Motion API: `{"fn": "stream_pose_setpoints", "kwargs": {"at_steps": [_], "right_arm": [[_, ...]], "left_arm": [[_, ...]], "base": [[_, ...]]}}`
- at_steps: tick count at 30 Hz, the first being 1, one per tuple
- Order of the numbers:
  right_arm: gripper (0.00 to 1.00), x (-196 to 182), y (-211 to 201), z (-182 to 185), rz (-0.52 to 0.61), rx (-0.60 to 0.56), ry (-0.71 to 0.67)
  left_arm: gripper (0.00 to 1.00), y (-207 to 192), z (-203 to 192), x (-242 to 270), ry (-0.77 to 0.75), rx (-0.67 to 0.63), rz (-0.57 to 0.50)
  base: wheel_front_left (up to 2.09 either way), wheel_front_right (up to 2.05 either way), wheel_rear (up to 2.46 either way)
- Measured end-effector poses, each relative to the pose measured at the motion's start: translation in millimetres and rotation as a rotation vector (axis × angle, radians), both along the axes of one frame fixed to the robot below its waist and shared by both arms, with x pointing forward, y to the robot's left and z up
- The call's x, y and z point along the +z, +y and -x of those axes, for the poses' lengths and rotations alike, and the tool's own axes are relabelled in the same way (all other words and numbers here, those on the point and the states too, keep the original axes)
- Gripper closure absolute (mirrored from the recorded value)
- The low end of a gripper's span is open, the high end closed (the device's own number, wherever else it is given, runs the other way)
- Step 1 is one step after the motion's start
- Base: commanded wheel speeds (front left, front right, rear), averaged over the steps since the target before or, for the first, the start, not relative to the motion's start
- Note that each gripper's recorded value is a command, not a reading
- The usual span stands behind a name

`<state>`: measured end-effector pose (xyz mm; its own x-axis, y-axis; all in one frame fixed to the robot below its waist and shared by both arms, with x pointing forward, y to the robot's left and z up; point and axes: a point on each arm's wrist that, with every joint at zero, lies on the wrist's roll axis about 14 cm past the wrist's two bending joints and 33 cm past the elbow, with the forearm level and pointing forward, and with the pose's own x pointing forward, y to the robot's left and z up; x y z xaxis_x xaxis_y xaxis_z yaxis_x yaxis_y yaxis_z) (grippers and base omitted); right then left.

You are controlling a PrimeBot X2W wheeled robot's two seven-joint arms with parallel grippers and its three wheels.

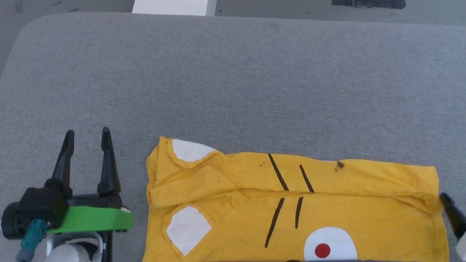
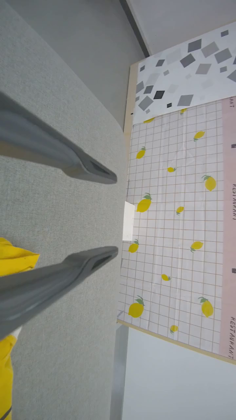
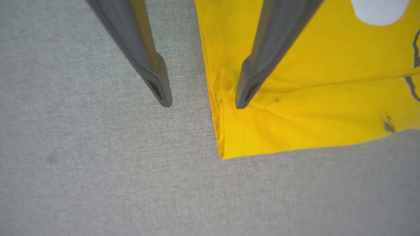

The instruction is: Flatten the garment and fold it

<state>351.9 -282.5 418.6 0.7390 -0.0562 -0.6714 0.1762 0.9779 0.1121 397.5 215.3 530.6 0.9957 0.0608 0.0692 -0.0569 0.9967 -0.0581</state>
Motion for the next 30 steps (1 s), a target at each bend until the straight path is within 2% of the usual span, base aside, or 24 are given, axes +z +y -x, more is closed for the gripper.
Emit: {"fn": "stream_pose_setpoints", "kwargs": {"at_steps": [2, 5, 9, 10, 12, 17, 21, 30], "right_arm": [[0.00, -15.2, 4.6, 3.0, -0.007, 0.009, 0.051], [0.00, -38.0, 13.1, 7.1, -0.021, 0.028, 0.125], [0.00, -52.2, 21.7, 0.6, -0.040, 0.046, 0.154], [0.18, -54.2, 24.1, -0.7, -0.043, 0.055, 0.160], [1.00, -56.1, 26.6, -3.6, -0.052, 0.068, 0.170], [1.00, -54.0, 31.8, -7.4, -0.078, 0.069, 0.172], [1.00, -45.2, 20.5, -8.4, -0.076, 0.010, 0.136], [1.00, 2.0, -77.3, -2.4, 0.137, -0.201, 0.040]], "left_arm": [[0.00, -3.0, 0.6, 5.9, -0.035, 0.017, -0.017], [0.00, -7.7, 5.3, -5.7, -0.010, 0.032, -0.004], [0.00, -7.2, 8.8, -15.4, 0.012, 0.039, 0.001], [0.00, -6.5, 8.9, -15.9, 0.012, 0.040, 0.000], [0.00, -5.2, 9.4, -17.7, 0.014, 0.044, 0.000], [0.00, -1.8, 10.1, -16.6, 0.006, 0.047, 0.002], [0.00, -3.6, 11.0, -13.5, -0.007, 0.042, 0.012], [0.00, -11.8, 12.8, -12.5, -0.018, 0.019, 0.030]], "base": [[0.00, 0.00, 0.00], [0.00, 0.00, 0.00], [0.00, 0.00, 0.00], [0.00, 0.00, 0.00], [0.00, 0.00, 0.00], [0.00, 0.00, 0.00], [0.00, 0.00, 0.00], [0.00, 0.00, 0.00]]}}
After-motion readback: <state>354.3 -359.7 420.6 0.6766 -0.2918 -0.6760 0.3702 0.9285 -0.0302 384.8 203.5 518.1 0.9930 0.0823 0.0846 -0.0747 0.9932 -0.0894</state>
